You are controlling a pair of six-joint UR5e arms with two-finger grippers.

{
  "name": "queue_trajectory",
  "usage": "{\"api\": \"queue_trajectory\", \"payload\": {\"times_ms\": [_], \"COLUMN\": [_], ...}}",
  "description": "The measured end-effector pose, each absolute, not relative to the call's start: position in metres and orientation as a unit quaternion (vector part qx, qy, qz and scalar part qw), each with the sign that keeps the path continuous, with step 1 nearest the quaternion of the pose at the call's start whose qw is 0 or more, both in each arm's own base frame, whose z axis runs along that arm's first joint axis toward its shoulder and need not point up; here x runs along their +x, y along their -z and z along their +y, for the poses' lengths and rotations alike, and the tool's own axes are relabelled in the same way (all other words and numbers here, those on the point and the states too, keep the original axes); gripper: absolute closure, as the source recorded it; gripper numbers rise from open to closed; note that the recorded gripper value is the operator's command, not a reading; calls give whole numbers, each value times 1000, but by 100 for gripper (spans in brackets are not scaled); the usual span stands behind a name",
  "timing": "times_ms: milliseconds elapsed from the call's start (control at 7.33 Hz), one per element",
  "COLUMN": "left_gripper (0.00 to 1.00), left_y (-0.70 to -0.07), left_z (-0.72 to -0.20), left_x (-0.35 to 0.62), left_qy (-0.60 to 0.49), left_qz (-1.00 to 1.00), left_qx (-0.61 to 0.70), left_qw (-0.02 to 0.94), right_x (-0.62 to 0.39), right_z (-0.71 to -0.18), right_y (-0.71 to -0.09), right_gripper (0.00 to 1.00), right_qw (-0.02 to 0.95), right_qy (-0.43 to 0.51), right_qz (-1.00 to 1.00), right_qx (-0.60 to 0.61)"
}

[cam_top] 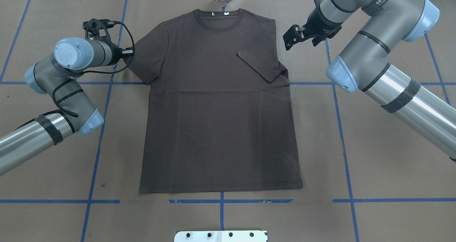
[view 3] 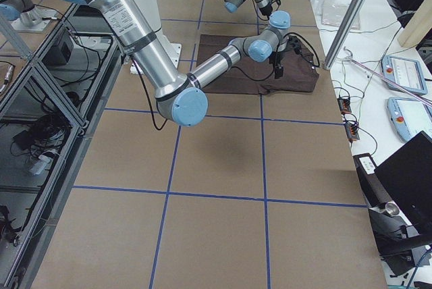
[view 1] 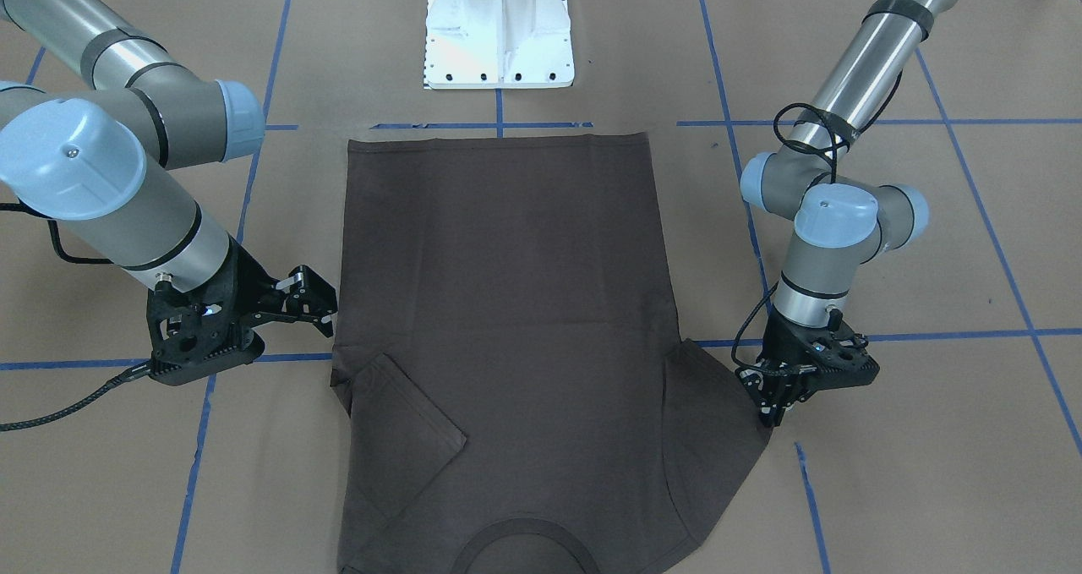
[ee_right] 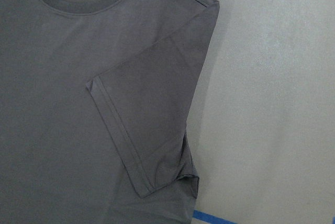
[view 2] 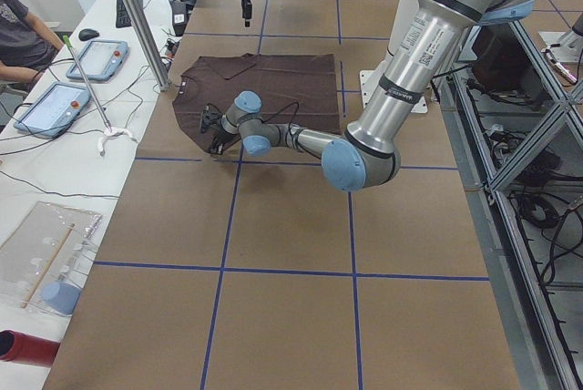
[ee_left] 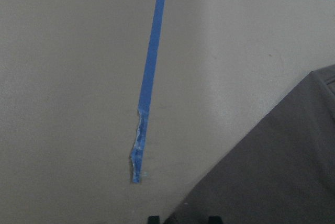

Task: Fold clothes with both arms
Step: 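Release the folded sleeve with the right gripper while the left arm approaches the other sleeve, then grasp the other sleeve and fold it inward with the left gripper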

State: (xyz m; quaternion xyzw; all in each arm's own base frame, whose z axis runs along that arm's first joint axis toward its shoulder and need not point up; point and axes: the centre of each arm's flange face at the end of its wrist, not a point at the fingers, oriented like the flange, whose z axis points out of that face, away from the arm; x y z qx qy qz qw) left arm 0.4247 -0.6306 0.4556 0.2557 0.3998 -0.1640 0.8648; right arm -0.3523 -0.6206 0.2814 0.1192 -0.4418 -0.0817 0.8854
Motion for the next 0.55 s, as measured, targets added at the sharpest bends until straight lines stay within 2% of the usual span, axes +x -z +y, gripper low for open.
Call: {"api": "queue_trajectory", "payload": {"times_ms": [273, 545], "left_gripper": [100, 100], "left_y": [-444, -388], "left_z": [-632, -641], "left_x": [426, 438], "left_qy": [161, 157], "left_qz": [405, 411], "left_qx": [258, 254], "left_qw": [862, 861], "right_x": [-353, -352], "right_z": [-623, -624], "right_y": [-287, -288], "right_gripper": [0, 0], "right_qw": [887, 888], "right_qy": [82, 82], "right_qz": [-439, -438], "right_qx": [116, 116]}}
